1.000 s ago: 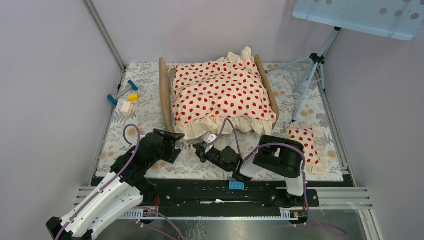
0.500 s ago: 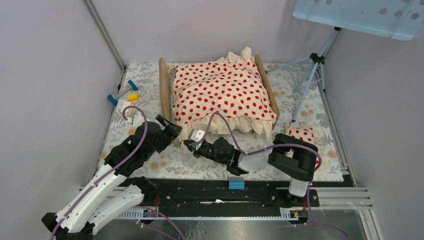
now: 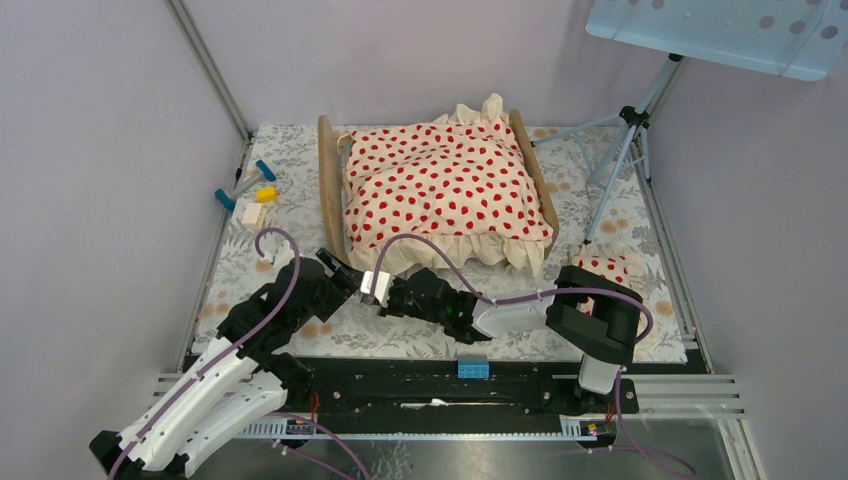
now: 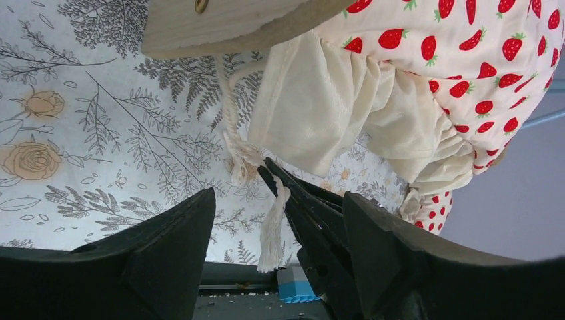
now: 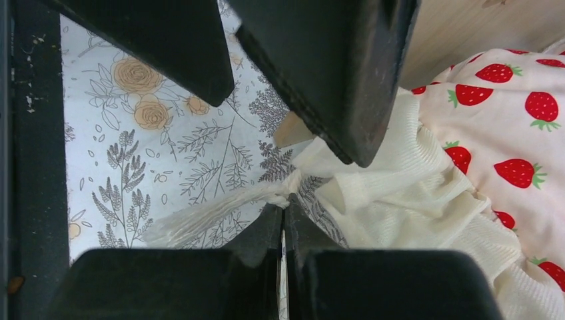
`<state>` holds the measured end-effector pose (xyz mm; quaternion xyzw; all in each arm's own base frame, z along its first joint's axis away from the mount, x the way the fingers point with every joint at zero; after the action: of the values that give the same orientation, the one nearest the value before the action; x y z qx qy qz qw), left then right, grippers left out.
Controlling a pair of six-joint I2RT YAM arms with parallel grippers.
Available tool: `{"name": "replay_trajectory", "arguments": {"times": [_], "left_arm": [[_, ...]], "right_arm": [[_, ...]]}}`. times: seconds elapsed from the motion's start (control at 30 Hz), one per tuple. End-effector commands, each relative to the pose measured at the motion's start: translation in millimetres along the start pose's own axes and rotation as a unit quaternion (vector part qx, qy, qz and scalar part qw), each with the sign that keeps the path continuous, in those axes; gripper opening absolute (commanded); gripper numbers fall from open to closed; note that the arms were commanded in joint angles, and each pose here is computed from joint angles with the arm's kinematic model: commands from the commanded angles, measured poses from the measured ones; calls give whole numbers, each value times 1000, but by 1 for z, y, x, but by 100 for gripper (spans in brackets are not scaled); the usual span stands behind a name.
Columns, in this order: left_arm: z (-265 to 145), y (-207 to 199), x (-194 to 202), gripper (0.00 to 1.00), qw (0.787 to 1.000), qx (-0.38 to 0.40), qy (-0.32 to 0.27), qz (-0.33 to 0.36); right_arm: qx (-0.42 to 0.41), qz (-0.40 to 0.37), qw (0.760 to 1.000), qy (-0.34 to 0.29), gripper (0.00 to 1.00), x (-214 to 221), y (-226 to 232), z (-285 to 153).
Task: Set up the pet bed
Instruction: Tie the ropes to the bed frame.
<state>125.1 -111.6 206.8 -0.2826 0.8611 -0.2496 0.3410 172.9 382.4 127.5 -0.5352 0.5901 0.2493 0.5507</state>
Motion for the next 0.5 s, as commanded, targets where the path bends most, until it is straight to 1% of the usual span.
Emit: {"name": "replay_trajectory", "arguments": {"times": [0.0, 0.23, 0.47], "left_arm": [[0, -13, 4, 73, 998, 52, 21, -17], [4, -11, 11, 63, 997, 64, 39, -35], [-3, -10, 10, 60, 994, 82, 36, -59]], "right_arm": [[28, 53, 997, -42, 0, -37, -14, 2], [28, 124, 990, -66, 0, -45, -16, 2], [38, 180, 981, -63, 0, -41, -22, 6]]}}
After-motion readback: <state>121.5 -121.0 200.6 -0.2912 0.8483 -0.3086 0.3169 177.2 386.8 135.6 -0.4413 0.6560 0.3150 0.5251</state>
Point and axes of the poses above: each gripper's point midway between its finger pads, its own z axis out along the fingers, its own y axis along the line the jaws close on, x = y × z, the point moved 8 cm from there along -z, back along the fingers, and after that the axes turned 4 degrees about z, right-handed, at the moved point
